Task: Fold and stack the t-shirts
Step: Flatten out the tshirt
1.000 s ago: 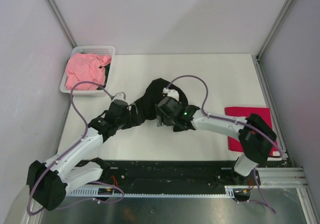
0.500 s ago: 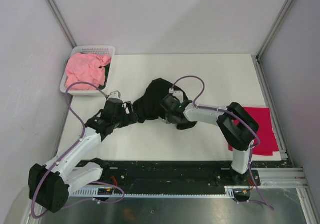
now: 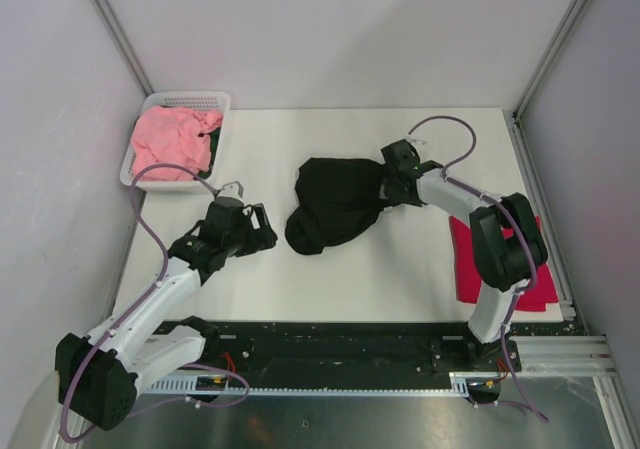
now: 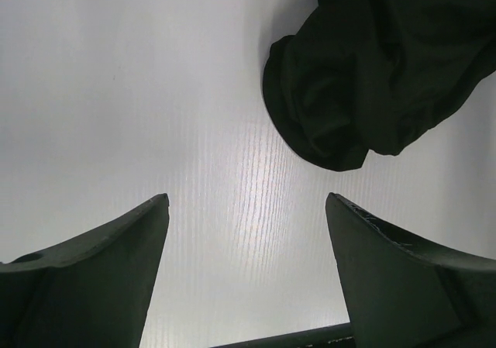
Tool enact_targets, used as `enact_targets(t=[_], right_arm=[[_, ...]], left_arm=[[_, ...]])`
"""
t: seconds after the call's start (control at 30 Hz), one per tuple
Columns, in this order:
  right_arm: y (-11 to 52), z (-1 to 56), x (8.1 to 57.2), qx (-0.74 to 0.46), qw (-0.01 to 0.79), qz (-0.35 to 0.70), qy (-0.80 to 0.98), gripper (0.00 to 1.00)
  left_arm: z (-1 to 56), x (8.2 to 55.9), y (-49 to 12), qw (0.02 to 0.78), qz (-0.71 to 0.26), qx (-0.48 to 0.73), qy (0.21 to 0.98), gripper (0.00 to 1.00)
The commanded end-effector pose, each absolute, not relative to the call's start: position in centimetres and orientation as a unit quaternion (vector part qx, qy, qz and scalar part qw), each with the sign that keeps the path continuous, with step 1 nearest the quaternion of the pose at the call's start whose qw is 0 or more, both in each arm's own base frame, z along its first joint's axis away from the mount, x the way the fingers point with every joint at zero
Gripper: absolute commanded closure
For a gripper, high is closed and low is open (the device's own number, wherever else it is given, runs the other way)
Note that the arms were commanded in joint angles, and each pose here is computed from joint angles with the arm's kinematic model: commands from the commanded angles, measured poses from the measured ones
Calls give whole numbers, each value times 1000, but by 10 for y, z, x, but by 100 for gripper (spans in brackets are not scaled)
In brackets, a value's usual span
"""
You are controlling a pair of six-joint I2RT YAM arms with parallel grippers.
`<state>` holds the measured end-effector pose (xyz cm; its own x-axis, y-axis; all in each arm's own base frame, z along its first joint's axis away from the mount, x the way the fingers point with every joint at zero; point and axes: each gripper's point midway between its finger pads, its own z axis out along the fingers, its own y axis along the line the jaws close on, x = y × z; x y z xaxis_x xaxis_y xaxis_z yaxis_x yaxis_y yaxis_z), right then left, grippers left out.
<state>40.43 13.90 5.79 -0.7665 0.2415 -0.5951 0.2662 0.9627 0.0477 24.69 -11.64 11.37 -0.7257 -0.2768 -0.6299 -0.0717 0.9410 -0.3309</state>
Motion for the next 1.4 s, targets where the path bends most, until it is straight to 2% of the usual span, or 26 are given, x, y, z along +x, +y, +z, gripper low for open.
enact_targets(t=[0.0, 0.2, 0.33, 0.57, 0.87, 0.93, 1.0, 1.13, 1.17, 1.23, 1.37], right_arm=[[214, 132, 386, 58, 368, 56, 926, 33], [287, 128, 320, -13, 347, 85, 934, 33], [328, 110, 296, -58, 337, 108, 933, 34], [350, 76, 299, -81, 324, 116, 935, 35], [359, 64, 304, -86, 318, 127, 936, 36], [359, 62, 304, -87, 315, 127, 936, 41], [359, 61, 306, -87, 315, 128, 937, 51], [335, 76, 323, -68, 328, 102, 937, 89], [323, 87, 331, -56, 336, 96, 936, 94], [295, 113, 346, -28, 353, 88, 931, 99], [237, 181, 366, 24, 406, 89, 909, 100]], left_arm=[[130, 254, -119, 374, -153, -83, 911, 14], [131, 257, -121, 372, -155, -86, 911, 14], [133, 258, -122, 372, -157, -89, 911, 14], [134, 258, -122, 373, -158, -89, 910, 14], [127, 258, -125, 360, -158, -91, 915, 14], [126, 259, -126, 356, -158, -93, 917, 14], [123, 260, -126, 351, -156, -94, 919, 14], [119, 262, -130, 344, -160, -96, 920, 14], [118, 263, -131, 342, -162, -97, 921, 15], [116, 264, -134, 338, -168, -99, 921, 16], [109, 267, -142, 327, -182, -105, 921, 19]])
